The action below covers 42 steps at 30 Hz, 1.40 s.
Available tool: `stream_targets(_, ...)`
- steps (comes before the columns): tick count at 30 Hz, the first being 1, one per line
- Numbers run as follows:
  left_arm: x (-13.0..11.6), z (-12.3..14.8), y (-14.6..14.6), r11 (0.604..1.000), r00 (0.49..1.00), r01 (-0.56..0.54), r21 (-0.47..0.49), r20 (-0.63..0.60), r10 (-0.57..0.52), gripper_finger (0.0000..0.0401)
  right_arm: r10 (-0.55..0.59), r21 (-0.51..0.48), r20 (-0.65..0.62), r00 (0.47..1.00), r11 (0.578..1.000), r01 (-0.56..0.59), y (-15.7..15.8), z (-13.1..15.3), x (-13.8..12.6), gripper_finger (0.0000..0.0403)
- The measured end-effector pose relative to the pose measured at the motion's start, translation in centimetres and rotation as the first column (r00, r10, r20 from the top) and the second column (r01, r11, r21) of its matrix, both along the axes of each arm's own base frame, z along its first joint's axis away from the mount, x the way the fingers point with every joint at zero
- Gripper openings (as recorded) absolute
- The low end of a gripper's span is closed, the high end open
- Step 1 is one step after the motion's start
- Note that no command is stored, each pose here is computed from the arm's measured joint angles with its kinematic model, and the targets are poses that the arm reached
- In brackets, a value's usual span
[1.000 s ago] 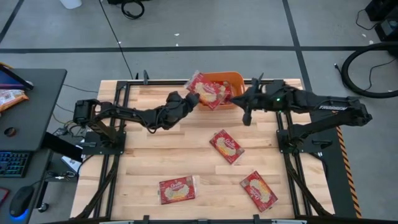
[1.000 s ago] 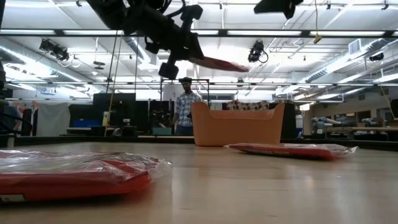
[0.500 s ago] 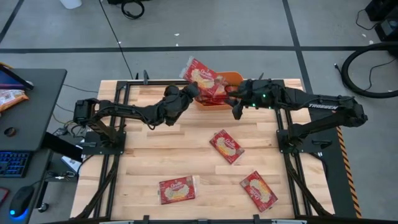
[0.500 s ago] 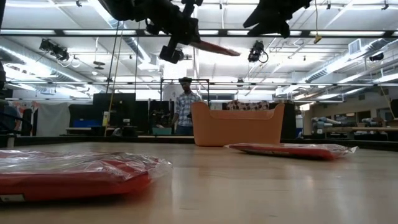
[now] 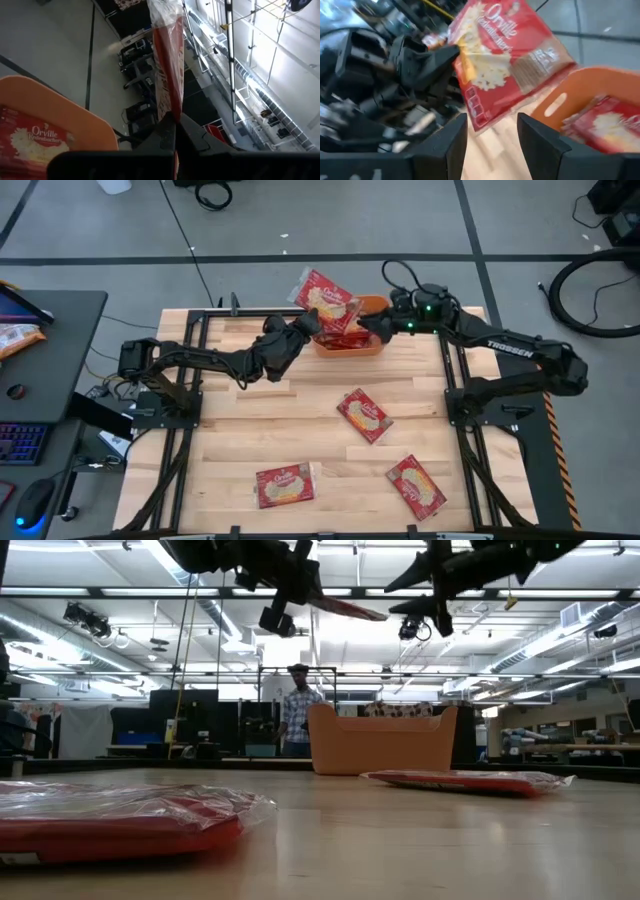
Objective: Sort popcorn bags into baskets
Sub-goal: Put the popcorn pack into the orange bin
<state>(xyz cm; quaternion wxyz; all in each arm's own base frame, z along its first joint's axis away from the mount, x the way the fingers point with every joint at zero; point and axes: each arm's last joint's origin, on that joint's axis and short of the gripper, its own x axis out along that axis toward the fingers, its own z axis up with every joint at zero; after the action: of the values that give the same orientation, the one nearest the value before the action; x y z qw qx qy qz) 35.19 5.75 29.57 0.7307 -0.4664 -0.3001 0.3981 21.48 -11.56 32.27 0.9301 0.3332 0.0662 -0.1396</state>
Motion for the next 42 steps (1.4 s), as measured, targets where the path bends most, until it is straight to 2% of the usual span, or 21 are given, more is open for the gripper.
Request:
stream_targets(4,0.0,0.3,0.0,1.000,1.000,-0.003,0.016,0.008,0.002,0.0005,0.002,0.106,0.099,0.995,0.994,-0.013,-0.9,-1.6,-0.5,0.0177)
stream_targets(8,-0.1,0.5,0.0,1.000,1.000,0.000,0.022,0.030,-0.001,0.0006,-0.030,0.172,0.157,0.987,0.985,0.003,-1.3,-3.2,-0.9,0.0177)
stream_targets(15,0.0,0.5,0.0,0.999,0.999,0.031,0.027,0.025,-0.031,0.0007,-0.099,0.225,0.289,0.952,0.974,0.033,-2.2,-4.6,-1.5,0.0177)
stream_targets(23,0.0,0.5,-0.1,0.999,0.999,0.041,0.036,0.011,-0.041,0.0008,-0.020,0.220,0.410,0.912,0.972,-0.078,-3.4,-5.2,0.5,0.0177)
stream_targets(28,0.1,0.5,-0.1,0.998,0.999,0.042,0.037,0.010,-0.043,0.0008,-0.026,0.219,0.468,0.883,0.972,-0.087,-4.1,-5.8,1.4,0.0172)
stream_targets(32,0.1,0.4,-0.1,0.998,0.999,0.044,0.038,-0.003,-0.044,0.0009,-0.034,0.231,0.459,0.888,0.970,-0.083,-4.4,-6.5,1.8,0.0142)
stream_targets(40,0.1,0.0,-0.1,0.998,0.997,0.045,0.039,-0.063,-0.042,0.0009,-0.016,0.181,0.461,0.887,0.981,-0.076,-4.3,-6.4,1.8,0.0018)
stream_targets(42,0.1,-0.2,0.0,0.998,0.995,0.046,0.041,-0.091,-0.042,0.0012,-0.014,0.180,0.458,0.889,0.981,-0.078,-4.4,-6.4,1.8,0.0011)
